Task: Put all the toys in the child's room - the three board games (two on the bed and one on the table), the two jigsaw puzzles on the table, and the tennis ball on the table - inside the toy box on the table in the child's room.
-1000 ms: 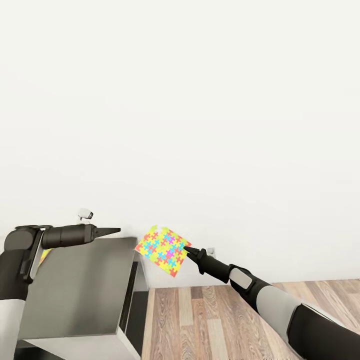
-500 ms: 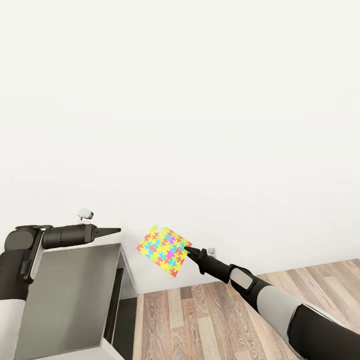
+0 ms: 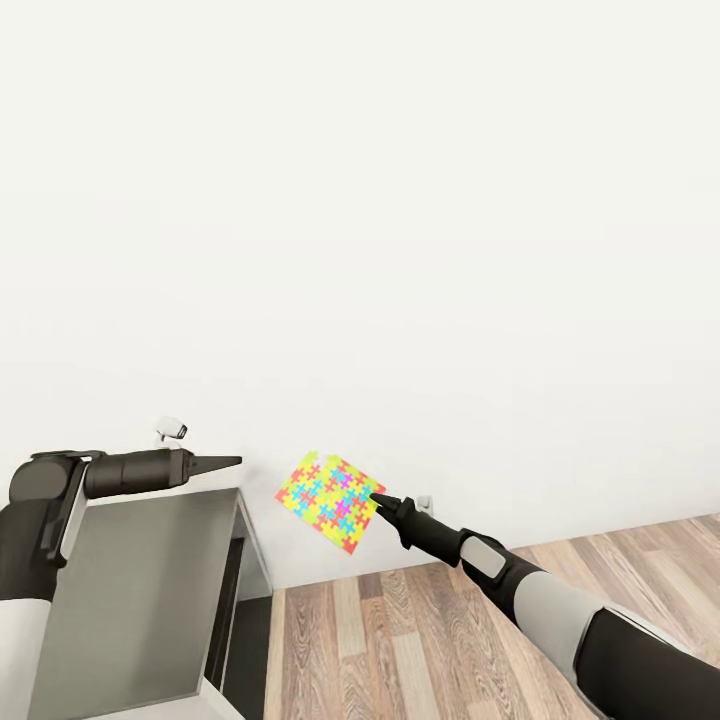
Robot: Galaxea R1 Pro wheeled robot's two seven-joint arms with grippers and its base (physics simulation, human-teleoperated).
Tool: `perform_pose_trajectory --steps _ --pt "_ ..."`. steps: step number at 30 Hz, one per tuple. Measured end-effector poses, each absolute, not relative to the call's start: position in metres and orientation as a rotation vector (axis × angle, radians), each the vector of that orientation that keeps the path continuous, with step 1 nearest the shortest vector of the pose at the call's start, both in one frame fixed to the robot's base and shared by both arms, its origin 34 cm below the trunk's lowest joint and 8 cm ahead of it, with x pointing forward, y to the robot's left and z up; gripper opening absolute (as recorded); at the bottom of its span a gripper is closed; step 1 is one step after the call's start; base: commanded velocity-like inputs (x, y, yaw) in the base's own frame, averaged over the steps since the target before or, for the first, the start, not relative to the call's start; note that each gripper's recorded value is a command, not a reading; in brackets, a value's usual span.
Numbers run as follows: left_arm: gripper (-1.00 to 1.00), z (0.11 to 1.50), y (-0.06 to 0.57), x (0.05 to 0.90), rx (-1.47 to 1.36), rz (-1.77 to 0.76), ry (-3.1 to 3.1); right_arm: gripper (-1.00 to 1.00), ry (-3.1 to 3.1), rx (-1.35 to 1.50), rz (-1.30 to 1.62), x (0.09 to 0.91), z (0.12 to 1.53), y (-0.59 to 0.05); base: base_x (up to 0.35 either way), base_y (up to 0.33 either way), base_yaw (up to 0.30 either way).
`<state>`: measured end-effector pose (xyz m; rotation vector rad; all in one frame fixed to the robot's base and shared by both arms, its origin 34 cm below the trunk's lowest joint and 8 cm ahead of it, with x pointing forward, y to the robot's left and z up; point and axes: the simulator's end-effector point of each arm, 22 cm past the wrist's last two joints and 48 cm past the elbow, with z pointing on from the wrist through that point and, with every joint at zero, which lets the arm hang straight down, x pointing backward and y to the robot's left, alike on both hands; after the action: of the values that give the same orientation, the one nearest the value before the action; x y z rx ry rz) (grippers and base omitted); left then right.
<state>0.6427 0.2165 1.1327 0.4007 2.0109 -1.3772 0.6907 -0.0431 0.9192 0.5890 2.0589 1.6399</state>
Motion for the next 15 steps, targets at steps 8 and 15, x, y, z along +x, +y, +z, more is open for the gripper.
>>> perform_pose_trajectory --steps 8,15 --pt "1.0 1.131 0.212 0.642 0.399 -1.389 2.007 -1.0 2.108 0.594 1.52 0.696 0.903 -0.052 0.0 0.0 0.0" --pt "1.0 1.133 0.211 0.642 0.395 -1.396 1.999 -1.0 2.103 0.592 1.521 0.696 0.904 -0.052 0.0 0.0 0.0"
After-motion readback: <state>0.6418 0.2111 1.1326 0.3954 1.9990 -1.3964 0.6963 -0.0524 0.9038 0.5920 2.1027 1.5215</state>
